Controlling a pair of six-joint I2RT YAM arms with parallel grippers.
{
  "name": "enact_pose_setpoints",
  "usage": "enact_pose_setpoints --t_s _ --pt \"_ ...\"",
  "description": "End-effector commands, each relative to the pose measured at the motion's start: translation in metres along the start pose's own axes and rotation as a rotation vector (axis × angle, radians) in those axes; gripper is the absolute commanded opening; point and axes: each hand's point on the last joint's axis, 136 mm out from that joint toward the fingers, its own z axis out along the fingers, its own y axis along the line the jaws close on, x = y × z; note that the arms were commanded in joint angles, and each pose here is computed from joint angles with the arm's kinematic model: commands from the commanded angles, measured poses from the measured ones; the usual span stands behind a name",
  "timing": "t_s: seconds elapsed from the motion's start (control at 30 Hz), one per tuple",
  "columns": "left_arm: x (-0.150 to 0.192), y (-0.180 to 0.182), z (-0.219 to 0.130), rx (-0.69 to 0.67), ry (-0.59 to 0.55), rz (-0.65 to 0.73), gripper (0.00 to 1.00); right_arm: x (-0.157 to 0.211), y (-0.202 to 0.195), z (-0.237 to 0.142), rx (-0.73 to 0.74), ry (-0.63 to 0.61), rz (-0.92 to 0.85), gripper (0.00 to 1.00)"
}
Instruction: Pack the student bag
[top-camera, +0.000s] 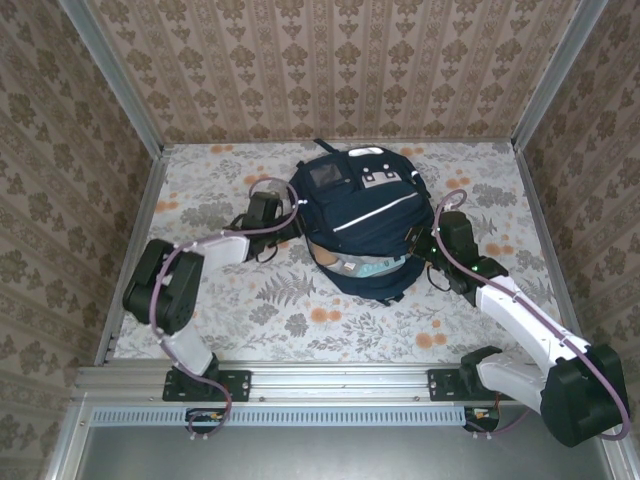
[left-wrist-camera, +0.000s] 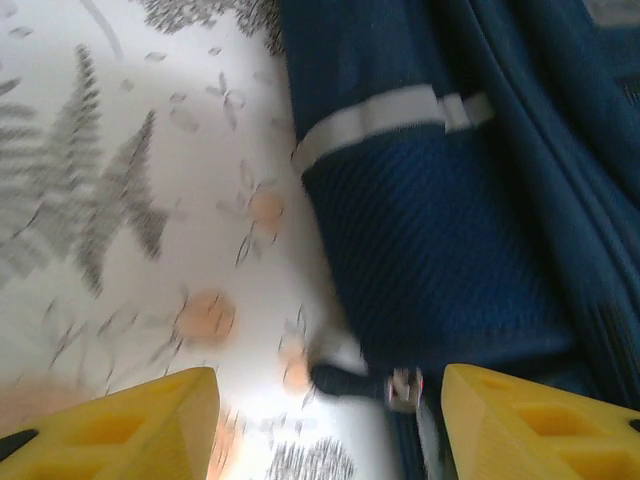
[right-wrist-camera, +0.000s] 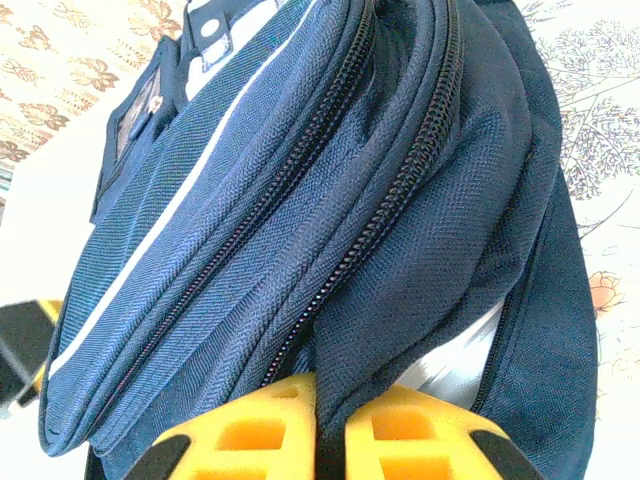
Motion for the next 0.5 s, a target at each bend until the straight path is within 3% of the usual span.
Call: enact_pose_setpoints --t_s 0.0,0.13,0.3,0.4,0.47 --pt "-0.025 -0.004 0.022 0.085 -0.001 -0.065 0.60 -0.001 -0.003 0.004 -0.001 -0.008 0.018 0.13" --pt "-0.033 -0.003 0.046 0.106 0.017 -0.091 0.63 0.002 -0.001 0.009 -0.013 0.007 0.019 0.13" --pt "-0.039 -0.015 0.064 0.164 0.025 -0.109 0.73 0.005 0.000 0.016 -0.016 0.031 0.018 0.13" --pt "-0.037 -0.018 0.074 0.190 0.034 -0.129 0.53 0.005 0.000 0.017 -0.016 0.033 0.015 0.13" --pt "-0.033 -0.017 0.076 0.190 0.028 -0.139 0.26 0.005 -0.001 0.019 -0.009 0.036 0.010 0.13"
